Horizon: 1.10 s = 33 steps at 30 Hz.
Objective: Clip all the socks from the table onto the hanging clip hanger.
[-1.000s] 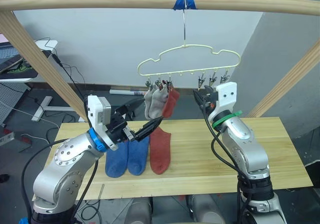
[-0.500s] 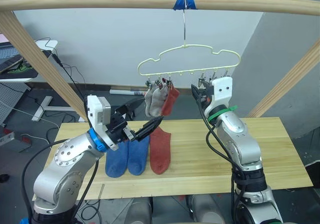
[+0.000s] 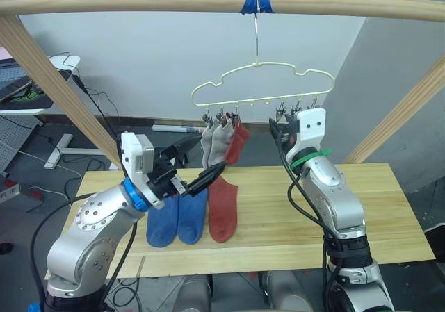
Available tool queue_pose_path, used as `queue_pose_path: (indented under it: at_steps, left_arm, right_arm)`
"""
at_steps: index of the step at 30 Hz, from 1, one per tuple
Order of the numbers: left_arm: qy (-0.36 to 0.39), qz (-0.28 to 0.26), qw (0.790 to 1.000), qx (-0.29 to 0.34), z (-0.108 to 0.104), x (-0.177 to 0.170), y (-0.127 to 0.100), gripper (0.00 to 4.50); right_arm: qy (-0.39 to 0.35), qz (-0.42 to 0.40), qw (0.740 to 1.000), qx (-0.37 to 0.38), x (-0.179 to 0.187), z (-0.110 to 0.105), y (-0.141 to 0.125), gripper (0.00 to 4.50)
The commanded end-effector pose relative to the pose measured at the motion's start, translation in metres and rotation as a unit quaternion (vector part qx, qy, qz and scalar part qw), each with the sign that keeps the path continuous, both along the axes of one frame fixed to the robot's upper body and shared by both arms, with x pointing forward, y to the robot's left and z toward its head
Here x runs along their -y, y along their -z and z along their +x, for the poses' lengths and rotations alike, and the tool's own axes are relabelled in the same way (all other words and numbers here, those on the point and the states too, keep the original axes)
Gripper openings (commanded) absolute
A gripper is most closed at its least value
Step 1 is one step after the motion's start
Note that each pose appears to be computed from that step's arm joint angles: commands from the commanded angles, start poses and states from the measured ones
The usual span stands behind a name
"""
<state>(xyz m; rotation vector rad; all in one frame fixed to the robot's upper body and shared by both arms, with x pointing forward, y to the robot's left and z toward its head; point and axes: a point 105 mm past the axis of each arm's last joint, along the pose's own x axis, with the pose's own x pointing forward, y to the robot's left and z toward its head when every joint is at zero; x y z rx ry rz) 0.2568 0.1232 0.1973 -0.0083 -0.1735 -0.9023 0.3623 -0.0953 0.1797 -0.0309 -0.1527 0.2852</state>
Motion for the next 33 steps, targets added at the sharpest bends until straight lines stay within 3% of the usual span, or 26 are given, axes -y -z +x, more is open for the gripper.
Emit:
queue_pose_path:
  at_steps: [1, 33]
  left_arm:
    - [0.011, -0.002, 1.000, 0.027, -0.004, 0.003, -0.010, 4.50]
    - [0.010, 0.000, 1.000, 0.028, -0.005, 0.004, -0.008, 4.50]
  right_arm:
    - [0.008, 0.008, 1.000, 0.026, 0.002, 0.001, -0.017, 2.18]
    - [-0.015, 0.041, 0.999, 0.031, -0.018, 0.009, -0.027, 2.18]
